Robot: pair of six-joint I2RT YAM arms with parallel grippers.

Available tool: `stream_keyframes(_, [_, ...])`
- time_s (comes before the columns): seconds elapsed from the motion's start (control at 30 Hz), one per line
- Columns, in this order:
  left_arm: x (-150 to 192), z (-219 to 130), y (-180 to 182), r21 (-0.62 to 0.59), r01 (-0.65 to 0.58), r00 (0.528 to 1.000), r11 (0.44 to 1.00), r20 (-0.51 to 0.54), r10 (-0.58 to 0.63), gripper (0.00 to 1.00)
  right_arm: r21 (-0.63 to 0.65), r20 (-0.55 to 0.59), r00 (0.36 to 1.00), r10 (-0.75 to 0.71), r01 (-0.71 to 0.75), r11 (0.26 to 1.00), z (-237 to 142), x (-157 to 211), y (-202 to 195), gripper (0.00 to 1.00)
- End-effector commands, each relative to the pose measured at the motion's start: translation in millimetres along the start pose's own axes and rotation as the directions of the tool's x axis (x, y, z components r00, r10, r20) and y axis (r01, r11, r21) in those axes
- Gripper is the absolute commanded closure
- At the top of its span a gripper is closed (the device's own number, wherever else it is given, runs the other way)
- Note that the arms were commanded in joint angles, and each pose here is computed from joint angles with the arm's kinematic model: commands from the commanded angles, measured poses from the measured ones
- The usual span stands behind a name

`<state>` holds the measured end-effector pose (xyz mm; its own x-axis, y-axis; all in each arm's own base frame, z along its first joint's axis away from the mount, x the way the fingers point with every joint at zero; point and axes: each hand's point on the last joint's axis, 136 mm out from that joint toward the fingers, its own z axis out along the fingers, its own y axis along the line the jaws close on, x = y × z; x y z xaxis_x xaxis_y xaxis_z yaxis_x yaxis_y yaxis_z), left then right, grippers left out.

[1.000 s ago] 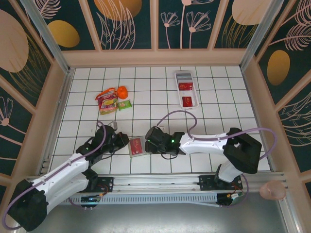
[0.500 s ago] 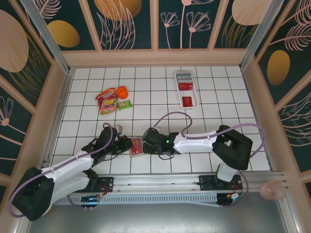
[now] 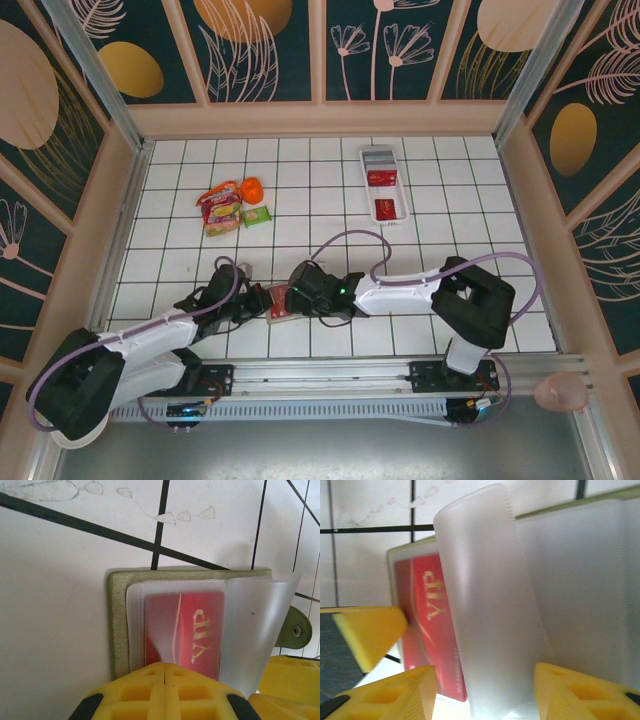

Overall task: Put the credit cards into the card holder
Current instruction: Flip over the card slot on the card holder.

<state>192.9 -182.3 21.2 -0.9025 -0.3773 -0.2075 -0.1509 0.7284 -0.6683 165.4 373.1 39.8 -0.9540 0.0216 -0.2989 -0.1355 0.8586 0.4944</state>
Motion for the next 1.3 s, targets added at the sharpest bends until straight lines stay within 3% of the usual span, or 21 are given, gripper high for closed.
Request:
stream_keyframes(0.0, [2,1,16,-0.057,0.002,1.0,0.998,0.013,-0.001,1.0,-0.08,0.013,1.0,0.014,-0.013,0.997,5,-5,16,0.46])
stream_keyframes(0.53, [-14,-17,13,-0.054,0.056,0.991,0.997,0.128,-0.049,1.0,-0.242,-0.011,0.996,0.085,-0.085,0.966,7,-2,35,0.51])
stream_keyframes(0.87, [-46,-45,-5,-0.121,0.054,0.97,0.991,0.243,-0.023,1.0,-0.287,-0.008,0.996,0.085,-0.084,0.954,11,-4,44,0.55])
stream_keyframes(1.03, [-54,-41,-18,-0.168,0.05,0.978,0.985,0.206,-0.014,1.0,-0.295,-0.024,0.997,0.076,-0.08,0.952,15,0,45,0.57])
stream_keyframes(1.27, [-51,-16,-45,-0.16,-0.03,0.998,0.987,0.055,0.039,1.0,-0.288,-0.03,0.997,0.067,-0.073,0.955,18,2,43,0.59])
